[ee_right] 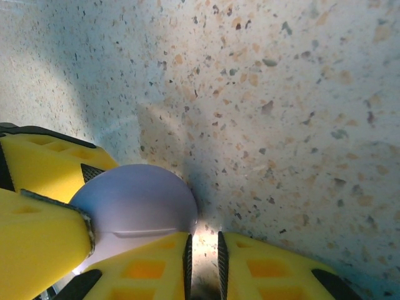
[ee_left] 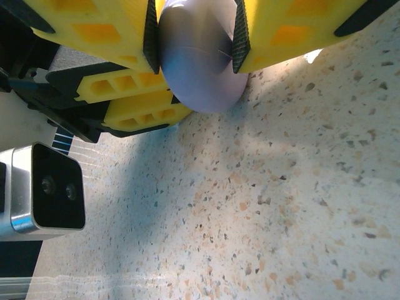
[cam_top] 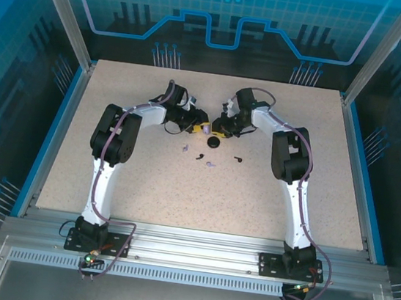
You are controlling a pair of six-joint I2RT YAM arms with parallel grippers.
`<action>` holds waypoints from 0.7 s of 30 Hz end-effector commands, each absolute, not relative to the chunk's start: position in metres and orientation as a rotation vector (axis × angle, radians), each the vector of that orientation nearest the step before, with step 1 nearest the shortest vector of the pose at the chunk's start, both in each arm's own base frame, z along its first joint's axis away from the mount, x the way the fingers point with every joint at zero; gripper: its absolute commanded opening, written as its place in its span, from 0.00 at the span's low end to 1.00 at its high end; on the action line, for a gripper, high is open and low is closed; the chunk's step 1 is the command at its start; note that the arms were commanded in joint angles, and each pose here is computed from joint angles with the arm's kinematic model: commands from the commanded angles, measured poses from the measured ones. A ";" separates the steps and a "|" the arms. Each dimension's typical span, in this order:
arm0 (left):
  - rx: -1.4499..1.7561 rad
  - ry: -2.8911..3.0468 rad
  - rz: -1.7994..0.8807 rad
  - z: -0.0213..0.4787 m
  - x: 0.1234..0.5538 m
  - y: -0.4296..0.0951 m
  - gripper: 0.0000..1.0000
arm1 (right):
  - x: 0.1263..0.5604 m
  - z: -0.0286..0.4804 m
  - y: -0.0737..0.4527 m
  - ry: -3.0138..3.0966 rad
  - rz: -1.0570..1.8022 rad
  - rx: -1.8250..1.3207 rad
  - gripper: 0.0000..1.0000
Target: Insert the wireless bluetooth earbuds into the charging case
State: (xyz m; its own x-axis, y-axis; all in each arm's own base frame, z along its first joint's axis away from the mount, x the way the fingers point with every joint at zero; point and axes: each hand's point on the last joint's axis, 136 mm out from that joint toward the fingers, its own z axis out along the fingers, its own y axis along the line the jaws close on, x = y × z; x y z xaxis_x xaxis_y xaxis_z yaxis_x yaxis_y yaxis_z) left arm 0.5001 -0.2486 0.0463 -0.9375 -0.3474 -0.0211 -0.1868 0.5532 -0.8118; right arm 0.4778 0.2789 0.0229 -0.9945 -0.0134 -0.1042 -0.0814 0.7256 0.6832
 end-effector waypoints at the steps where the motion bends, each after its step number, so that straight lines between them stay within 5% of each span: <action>1: -0.457 2.704 -1.277 0.026 0.483 -0.249 0.38 | 0.473 0.024 0.279 2.845 1.143 -0.063 0.21; 10: -0.428 2.740 -1.222 0.024 0.478 -0.244 0.39 | 0.474 0.025 0.281 2.843 1.155 -0.060 0.21; 21: -0.337 2.688 -1.212 0.051 0.482 -0.244 0.21 | 0.478 0.055 0.269 2.768 1.128 -0.073 0.27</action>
State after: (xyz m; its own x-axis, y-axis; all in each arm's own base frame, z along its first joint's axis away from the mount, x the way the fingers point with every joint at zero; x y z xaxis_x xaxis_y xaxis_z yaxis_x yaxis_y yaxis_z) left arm 0.4850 -0.2436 0.0329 -0.9530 -0.3023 -0.0186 -0.1810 0.6176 -0.7653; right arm 0.4751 0.2772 0.0250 -0.9943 -0.0066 -0.1069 -0.0785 0.7243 0.6850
